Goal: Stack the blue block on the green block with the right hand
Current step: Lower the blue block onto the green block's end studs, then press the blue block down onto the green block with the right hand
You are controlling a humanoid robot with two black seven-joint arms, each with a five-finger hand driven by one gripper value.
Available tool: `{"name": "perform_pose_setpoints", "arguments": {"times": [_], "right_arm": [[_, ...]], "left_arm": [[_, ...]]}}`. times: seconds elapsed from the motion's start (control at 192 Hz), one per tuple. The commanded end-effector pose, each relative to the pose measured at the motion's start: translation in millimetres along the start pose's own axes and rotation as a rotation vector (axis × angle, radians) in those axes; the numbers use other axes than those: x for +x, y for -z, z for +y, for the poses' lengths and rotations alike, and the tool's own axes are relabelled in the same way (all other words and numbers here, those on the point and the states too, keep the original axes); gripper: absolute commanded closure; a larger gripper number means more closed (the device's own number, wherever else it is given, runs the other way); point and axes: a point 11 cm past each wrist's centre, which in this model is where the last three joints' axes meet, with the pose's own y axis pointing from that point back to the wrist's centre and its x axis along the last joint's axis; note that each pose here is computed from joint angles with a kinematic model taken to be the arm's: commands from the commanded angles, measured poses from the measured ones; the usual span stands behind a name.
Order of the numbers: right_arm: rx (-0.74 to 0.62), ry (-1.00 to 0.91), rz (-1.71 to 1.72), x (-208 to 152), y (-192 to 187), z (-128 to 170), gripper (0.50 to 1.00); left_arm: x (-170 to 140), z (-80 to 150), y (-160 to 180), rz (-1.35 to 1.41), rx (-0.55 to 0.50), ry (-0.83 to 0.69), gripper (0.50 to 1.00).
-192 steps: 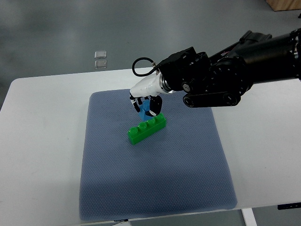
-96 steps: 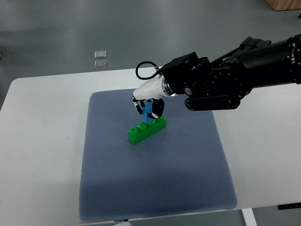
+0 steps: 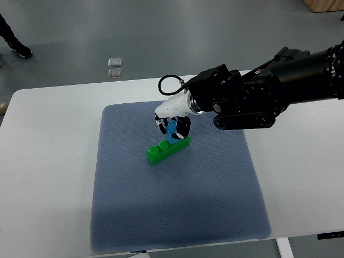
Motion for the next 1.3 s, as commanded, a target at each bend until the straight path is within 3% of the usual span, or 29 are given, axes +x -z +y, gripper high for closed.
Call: {"name": "perform_pose_setpoints", "arguments": {"times": [0.0, 1.294], "right_arm": [[0.001, 0.0, -0.004, -1.7, -0.3, -1.0, 0.887], [-0.01, -0.026, -0.037, -14.4, -8.9, -10.1, 0.887]], "left_arm": [[-0.1, 0.0, 0.0, 0.0, 0.0, 0.001, 0.5], [-0.1, 0.0, 0.0, 0.0, 0.0, 0.001, 0.5]]}}
